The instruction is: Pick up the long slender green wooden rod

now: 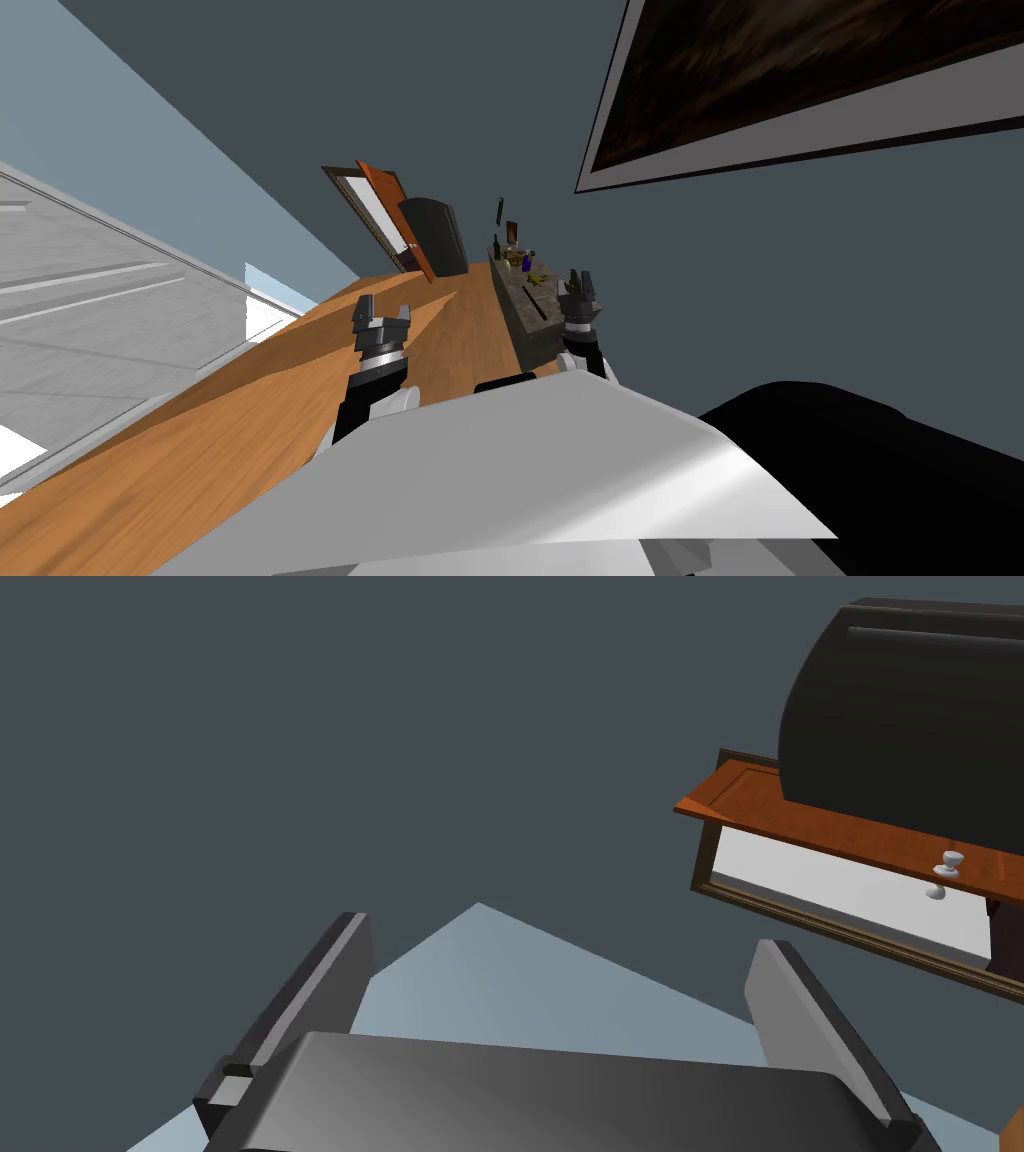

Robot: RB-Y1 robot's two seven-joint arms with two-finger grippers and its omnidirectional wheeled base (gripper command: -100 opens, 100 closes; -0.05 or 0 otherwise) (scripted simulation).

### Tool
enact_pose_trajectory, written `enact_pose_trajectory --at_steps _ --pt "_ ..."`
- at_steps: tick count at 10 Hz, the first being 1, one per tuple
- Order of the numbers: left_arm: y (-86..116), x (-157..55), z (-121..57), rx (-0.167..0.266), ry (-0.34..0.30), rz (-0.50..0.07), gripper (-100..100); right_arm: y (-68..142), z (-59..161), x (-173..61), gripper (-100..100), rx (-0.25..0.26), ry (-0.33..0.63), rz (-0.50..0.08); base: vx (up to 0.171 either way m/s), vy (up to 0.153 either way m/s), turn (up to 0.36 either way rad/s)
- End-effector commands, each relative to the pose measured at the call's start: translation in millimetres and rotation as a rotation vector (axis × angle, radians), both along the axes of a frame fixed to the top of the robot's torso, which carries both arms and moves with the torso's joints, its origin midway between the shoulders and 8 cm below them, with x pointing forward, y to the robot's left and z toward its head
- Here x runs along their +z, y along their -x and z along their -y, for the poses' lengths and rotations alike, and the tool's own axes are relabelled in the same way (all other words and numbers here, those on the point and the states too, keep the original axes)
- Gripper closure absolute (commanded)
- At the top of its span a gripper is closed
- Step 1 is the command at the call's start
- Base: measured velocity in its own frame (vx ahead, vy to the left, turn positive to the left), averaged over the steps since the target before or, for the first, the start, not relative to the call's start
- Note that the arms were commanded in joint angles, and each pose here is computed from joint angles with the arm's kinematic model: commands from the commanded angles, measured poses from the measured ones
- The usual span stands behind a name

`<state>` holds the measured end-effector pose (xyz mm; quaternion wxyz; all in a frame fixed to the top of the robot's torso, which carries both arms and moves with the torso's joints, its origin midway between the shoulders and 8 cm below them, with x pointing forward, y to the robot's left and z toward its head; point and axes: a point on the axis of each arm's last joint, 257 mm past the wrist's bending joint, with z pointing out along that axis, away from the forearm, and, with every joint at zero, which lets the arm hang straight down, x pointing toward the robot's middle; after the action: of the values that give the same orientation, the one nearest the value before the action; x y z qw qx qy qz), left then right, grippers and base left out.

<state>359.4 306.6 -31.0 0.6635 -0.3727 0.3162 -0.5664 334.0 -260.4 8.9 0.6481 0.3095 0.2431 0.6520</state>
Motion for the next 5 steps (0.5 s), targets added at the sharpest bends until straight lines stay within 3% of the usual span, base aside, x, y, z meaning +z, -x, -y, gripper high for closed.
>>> enact_pose_trajectory --at_steps 1,5 --pt "0.0 0.0 0.0 0.0 0.0 0.0 0 -2.4 -0.9 -3.7 -100 0.016 0.036 -0.018 0.003 0.019 -0.024" --pt "0.0 0.0 0.0 0.0 0.0 0.0 0 -15.9 11.4 -22.4 -100 0.044 0.132 -0.112 0.014 0.067 -0.05"
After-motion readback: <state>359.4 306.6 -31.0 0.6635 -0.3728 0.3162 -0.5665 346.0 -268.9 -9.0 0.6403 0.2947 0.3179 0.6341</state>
